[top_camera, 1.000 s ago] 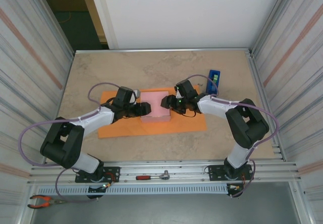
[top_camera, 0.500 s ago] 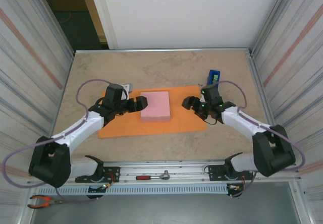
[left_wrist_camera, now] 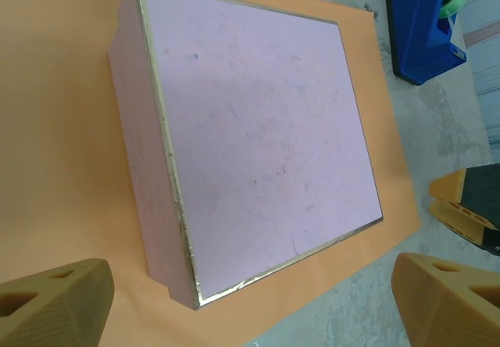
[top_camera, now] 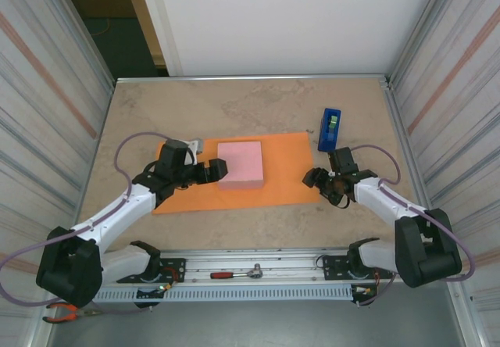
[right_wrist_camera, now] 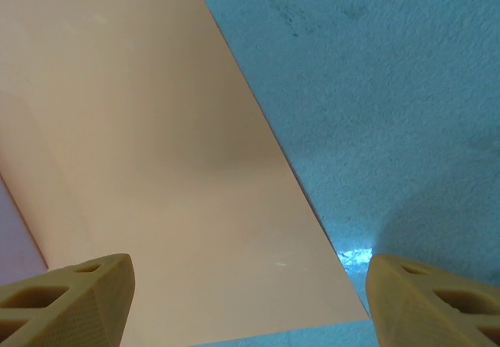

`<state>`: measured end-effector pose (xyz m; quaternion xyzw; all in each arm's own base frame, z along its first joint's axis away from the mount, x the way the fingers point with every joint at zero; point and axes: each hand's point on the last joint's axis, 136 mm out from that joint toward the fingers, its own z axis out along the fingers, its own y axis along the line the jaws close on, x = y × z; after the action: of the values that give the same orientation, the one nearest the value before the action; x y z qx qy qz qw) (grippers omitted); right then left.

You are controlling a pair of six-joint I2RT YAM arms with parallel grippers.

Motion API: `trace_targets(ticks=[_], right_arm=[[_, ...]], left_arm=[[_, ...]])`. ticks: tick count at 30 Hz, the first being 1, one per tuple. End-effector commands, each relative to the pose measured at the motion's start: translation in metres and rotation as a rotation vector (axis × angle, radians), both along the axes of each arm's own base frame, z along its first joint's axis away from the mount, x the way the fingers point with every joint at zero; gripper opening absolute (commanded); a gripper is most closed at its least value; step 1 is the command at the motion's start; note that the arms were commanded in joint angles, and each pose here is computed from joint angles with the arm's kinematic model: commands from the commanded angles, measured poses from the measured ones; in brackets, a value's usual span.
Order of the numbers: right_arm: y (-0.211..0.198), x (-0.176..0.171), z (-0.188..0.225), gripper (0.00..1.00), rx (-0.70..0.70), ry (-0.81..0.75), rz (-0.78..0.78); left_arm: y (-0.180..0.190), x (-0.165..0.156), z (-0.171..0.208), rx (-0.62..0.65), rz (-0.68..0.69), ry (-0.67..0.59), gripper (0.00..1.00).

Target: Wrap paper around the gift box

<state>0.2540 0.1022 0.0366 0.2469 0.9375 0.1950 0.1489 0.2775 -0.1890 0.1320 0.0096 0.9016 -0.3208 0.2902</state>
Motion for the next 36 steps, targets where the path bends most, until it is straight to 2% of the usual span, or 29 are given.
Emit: trace_targets(ticks=[1,11,19,25,31,36], right_arm=[[0.002,-0.007,-0.013,0.74,0.003,0.029,0.029],[0.037,-0.006,-0.009,0.61,0.018,0.001,0.12],[0.06,0.001,-0.001,0.61,-0.001,-0.033,0.16],[0.066,0.027,0.009,0.66,0.024,-0.128,0.175],[0.058,0.055,0.024,0.67,0.069,-0.231,0.185],[0.047,0.065,0.034,0.66,0.089,-0.274,0.195]], left_arm=[[-0.001,-0.006,0.0,-0.015,-0.006,0.006,0.92],[-0.002,-0.006,-0.004,-0.024,-0.007,0.011,0.92],[-0.005,-0.006,-0.005,-0.039,-0.004,0.016,0.92],[-0.01,-0.006,-0.005,-0.041,-0.014,0.015,0.93],[-0.013,-0.002,0.0,-0.037,-0.027,0.005,0.93],[-0.016,0.002,0.006,-0.029,-0.043,-0.005,0.92]])
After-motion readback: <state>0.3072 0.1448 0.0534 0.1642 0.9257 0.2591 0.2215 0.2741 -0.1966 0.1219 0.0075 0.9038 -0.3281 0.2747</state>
